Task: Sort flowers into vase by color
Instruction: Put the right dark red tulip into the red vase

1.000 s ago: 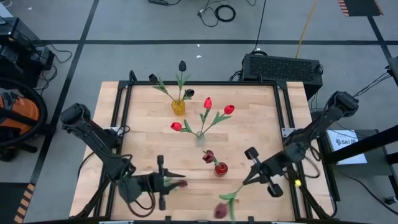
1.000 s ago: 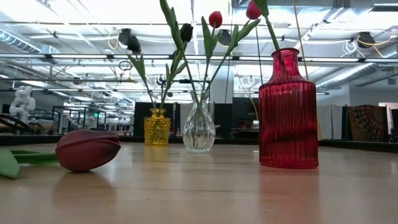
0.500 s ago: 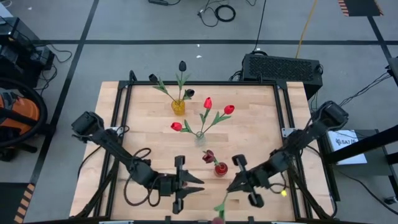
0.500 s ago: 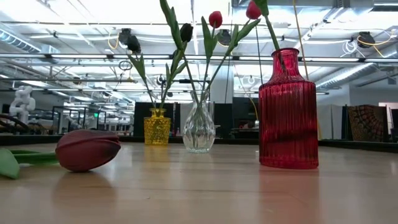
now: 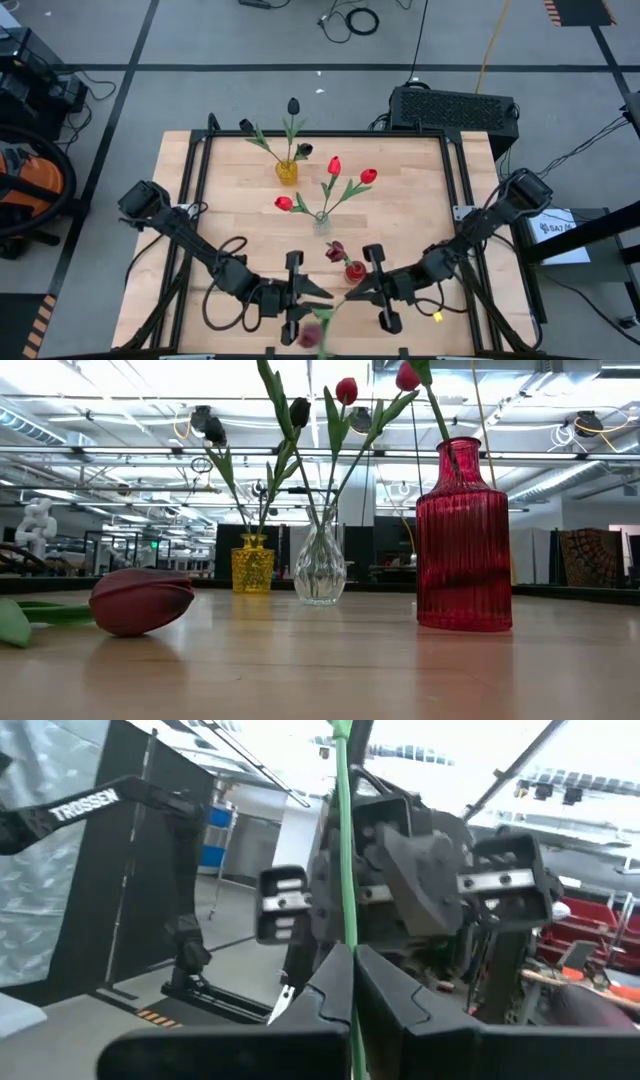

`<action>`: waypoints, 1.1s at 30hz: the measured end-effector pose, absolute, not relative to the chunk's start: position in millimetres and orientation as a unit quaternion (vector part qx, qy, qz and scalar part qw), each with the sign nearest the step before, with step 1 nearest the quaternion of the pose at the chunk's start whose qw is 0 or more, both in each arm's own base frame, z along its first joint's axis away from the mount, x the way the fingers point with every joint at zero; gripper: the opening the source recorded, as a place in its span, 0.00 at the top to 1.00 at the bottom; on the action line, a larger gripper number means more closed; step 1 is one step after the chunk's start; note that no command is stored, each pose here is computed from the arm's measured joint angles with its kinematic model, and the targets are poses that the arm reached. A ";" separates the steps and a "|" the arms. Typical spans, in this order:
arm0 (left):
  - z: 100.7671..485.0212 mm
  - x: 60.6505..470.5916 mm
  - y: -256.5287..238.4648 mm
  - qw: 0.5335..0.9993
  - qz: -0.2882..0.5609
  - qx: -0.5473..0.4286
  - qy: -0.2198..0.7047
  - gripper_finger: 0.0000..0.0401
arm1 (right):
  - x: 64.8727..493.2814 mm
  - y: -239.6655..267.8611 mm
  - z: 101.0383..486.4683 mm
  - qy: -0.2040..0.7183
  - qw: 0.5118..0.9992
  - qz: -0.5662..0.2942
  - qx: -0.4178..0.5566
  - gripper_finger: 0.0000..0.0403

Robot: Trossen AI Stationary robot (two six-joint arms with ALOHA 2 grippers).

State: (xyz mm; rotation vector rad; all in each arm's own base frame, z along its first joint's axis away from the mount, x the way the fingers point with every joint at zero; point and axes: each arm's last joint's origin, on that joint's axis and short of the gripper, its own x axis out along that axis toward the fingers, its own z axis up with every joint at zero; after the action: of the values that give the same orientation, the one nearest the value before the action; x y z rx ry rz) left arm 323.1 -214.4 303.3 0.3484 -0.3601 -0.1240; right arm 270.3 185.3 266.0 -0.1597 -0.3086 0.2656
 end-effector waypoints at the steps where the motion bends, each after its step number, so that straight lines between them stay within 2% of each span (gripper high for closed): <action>1: 303.9 324.3 -212.6 0.967 -0.059 0.169 -0.178 0.78 | 271.4 183.9 265.6 -0.150 0.977 0.130 -0.077 1.00; 12: 294.6 336.2 -203.7 0.968 -0.068 0.174 -0.167 0.79 | 275.6 177.9 264.3 -0.139 0.982 0.115 -0.059 1.00; 15: 295.5 336.5 -202.4 0.968 -0.066 0.171 -0.169 0.85 | 275.8 177.8 263.6 -0.135 0.983 0.110 -0.059 1.00; 18: 294.0 336.4 -203.5 0.968 -0.068 0.178 -0.162 0.96 | 275.5 178.1 263.5 -0.135 0.983 0.113 -0.058 1.00; 20: 294.5 335.9 -203.5 0.969 -0.064 0.178 -0.160 0.97 | 275.4 178.4 262.8 -0.132 0.983 0.114 -0.050 0.99; 27: 313.0 323.6 -203.2 0.971 -0.066 0.153 -0.173 0.99 | 267.1 182.8 270.6 -0.139 0.982 0.126 -0.024 0.85; 33: 327.7 313.8 -196.5 0.978 -0.058 0.133 -0.149 0.99 | 253.2 177.2 297.7 -0.142 0.986 0.084 -0.004 0.69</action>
State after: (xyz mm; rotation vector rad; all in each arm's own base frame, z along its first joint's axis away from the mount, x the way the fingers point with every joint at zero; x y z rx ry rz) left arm 313.8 -196.5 327.7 0.2683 -0.3004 -0.1175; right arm 253.2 177.2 297.7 -0.0084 -0.2858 0.1686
